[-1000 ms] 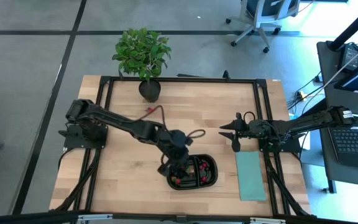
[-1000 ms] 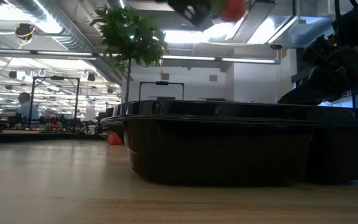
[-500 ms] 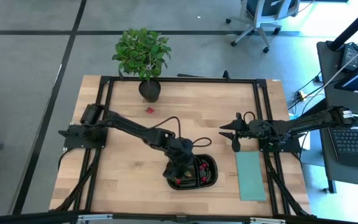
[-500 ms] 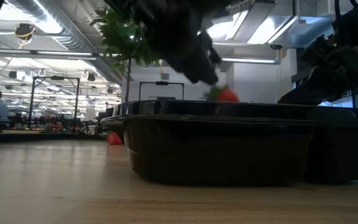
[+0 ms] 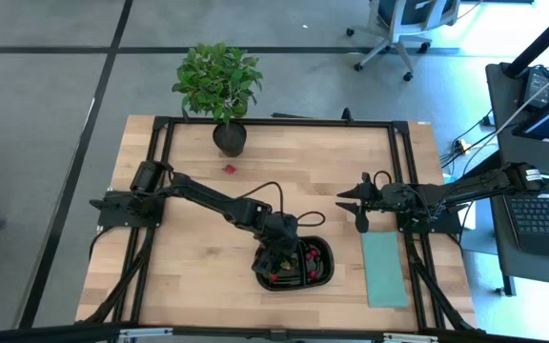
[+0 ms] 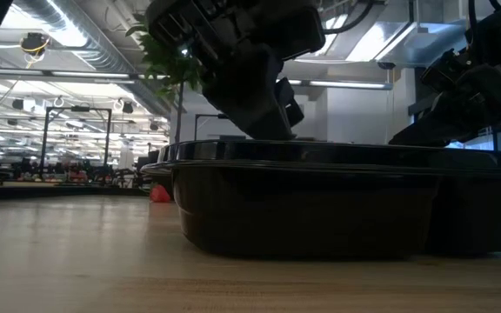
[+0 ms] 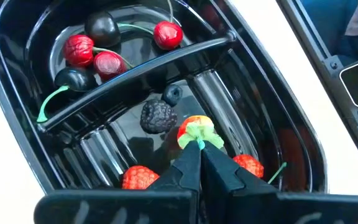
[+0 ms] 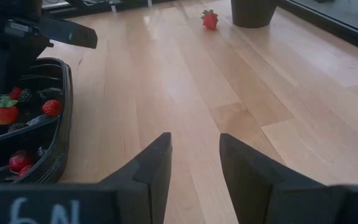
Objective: Pick and placing Produce into tupperware
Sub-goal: Put the left strawberry into the left side of the black container
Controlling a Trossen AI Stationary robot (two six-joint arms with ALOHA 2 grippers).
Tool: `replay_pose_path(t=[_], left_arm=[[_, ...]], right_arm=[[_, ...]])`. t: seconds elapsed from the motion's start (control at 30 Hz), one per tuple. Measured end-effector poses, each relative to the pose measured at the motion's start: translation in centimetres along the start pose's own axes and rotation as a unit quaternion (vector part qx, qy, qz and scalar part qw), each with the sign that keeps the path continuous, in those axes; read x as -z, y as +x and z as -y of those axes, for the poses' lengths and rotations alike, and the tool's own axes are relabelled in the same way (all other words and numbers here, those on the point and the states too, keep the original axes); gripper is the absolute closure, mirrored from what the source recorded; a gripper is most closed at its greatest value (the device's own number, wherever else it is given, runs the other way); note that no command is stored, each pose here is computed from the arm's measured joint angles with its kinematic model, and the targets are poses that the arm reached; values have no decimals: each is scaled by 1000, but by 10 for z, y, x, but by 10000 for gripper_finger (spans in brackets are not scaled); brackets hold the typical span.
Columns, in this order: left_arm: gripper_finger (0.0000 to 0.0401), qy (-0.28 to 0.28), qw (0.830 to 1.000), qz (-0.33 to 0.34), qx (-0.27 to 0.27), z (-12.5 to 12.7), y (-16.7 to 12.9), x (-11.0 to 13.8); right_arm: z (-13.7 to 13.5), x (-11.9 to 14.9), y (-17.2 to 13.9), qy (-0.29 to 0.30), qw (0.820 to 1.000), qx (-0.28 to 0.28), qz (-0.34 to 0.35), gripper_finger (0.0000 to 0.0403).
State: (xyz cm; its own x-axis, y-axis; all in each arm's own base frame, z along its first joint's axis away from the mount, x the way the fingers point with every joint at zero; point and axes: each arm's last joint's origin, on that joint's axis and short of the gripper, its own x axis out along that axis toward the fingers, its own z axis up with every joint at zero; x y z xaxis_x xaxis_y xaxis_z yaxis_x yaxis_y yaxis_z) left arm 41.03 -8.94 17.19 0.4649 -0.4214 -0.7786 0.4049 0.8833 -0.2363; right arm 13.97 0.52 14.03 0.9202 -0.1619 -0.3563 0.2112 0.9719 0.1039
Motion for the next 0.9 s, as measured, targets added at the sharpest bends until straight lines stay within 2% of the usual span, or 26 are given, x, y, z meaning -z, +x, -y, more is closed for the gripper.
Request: replay_pose_path(t=[0.23, 0.8, 0.9], left_arm=[[401, -1, 1000, -1, -19, -1, 0, 0], [401, -1, 1000, -1, -19, -1, 0, 0], [401, -18, 1000, -1, -19, -1, 0, 0]], right_arm=[[0, 0, 0, 0, 1000, 0, 0, 265], [0, 0, 0, -1, 1000, 0, 0, 265], [0, 0, 0, -1, 1000, 0, 0, 265]])
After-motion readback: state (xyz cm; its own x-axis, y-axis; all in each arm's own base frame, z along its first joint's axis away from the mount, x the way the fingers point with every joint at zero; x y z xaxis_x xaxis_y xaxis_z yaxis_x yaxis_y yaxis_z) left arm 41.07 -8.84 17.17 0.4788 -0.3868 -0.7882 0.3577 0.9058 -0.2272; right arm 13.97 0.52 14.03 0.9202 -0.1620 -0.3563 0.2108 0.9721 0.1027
